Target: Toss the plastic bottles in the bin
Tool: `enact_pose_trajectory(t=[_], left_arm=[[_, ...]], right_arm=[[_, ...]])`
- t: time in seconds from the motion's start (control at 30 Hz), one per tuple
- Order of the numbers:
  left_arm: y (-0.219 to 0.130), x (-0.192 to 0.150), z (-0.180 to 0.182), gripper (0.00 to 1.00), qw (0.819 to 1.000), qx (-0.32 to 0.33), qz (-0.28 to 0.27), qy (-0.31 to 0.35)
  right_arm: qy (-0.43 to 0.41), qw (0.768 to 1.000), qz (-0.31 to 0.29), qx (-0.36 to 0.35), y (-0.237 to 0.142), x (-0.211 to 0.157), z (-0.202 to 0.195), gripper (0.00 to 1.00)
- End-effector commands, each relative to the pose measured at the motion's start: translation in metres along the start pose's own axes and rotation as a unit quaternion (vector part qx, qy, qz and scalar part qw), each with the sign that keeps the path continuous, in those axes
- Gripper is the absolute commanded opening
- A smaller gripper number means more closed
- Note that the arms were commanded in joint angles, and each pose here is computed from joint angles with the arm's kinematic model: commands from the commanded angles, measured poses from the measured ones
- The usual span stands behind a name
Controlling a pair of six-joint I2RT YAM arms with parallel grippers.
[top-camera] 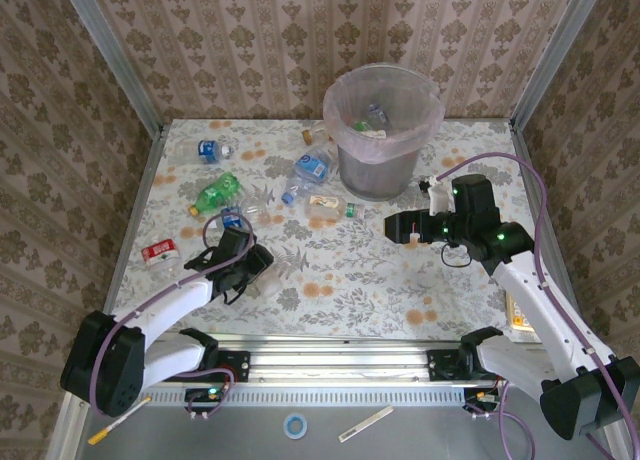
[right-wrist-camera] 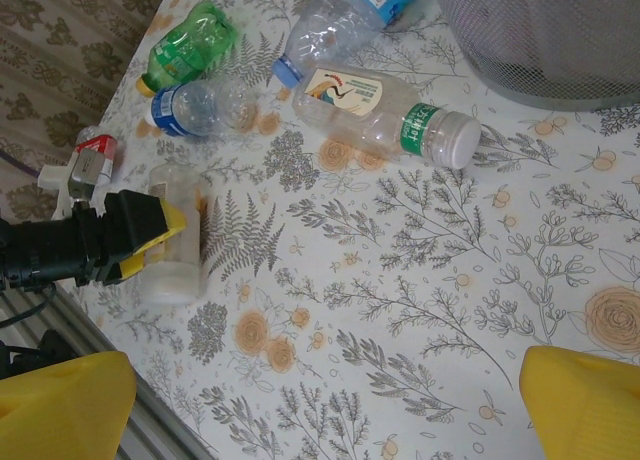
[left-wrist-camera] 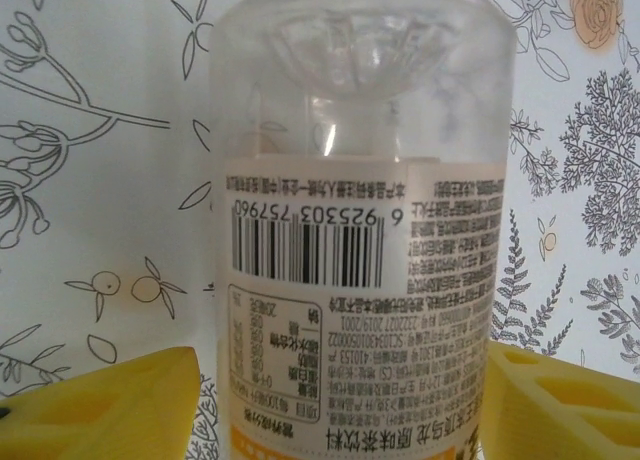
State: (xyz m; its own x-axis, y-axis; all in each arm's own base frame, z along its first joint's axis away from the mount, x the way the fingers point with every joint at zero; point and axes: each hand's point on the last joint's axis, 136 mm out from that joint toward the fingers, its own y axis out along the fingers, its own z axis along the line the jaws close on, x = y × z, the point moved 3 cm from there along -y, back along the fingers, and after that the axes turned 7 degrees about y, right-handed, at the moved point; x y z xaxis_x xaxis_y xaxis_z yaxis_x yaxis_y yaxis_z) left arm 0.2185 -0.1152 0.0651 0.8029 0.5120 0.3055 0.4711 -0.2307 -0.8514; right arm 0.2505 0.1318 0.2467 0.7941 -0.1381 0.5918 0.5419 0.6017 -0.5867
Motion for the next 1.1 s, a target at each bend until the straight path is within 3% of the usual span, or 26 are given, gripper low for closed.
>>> enact_pose_trajectory(t=[0.0, 0.3, 0.5, 0.7, 0.87, 1.07], left_arm=[[-0.002, -0.003, -0.003, 0.65, 1.0, -0.015, 0.002, 0.024], [-0.027, 0.005, -0.03, 0.51, 0.993, -0.093, -0.039, 0.067], [-0.072, 0.018, -0.074, 0.51, 0.962, -0.211, -0.101, 0.14], [-0.127, 0.041, -0.129, 0.49, 0.908, -0.322, -0.169, 0.206], [-0.172, 0.062, -0.187, 0.48, 0.848, -0.413, -0.212, 0.255], [-0.223, 0.107, -0.265, 0.48, 0.78, -0.511, -0.249, 0.264]], right_arm=[[-0.011, 1.0, 0.004, 0.015, 0.0, -0.004, 0.005, 1.0], [-0.01, 1.0, -0.002, 0.015, -0.002, -0.003, 0.005, 1.0], [-0.014, 1.0, -0.016, 0.018, -0.008, -0.001, 0.009, 1.0], [-0.015, 0.999, -0.022, 0.021, -0.012, -0.001, 0.011, 1.0], [-0.014, 0.999, -0.024, 0.021, -0.014, -0.001, 0.012, 1.0], [-0.019, 0.999, -0.029, 0.016, -0.021, -0.001, 0.013, 1.0]])
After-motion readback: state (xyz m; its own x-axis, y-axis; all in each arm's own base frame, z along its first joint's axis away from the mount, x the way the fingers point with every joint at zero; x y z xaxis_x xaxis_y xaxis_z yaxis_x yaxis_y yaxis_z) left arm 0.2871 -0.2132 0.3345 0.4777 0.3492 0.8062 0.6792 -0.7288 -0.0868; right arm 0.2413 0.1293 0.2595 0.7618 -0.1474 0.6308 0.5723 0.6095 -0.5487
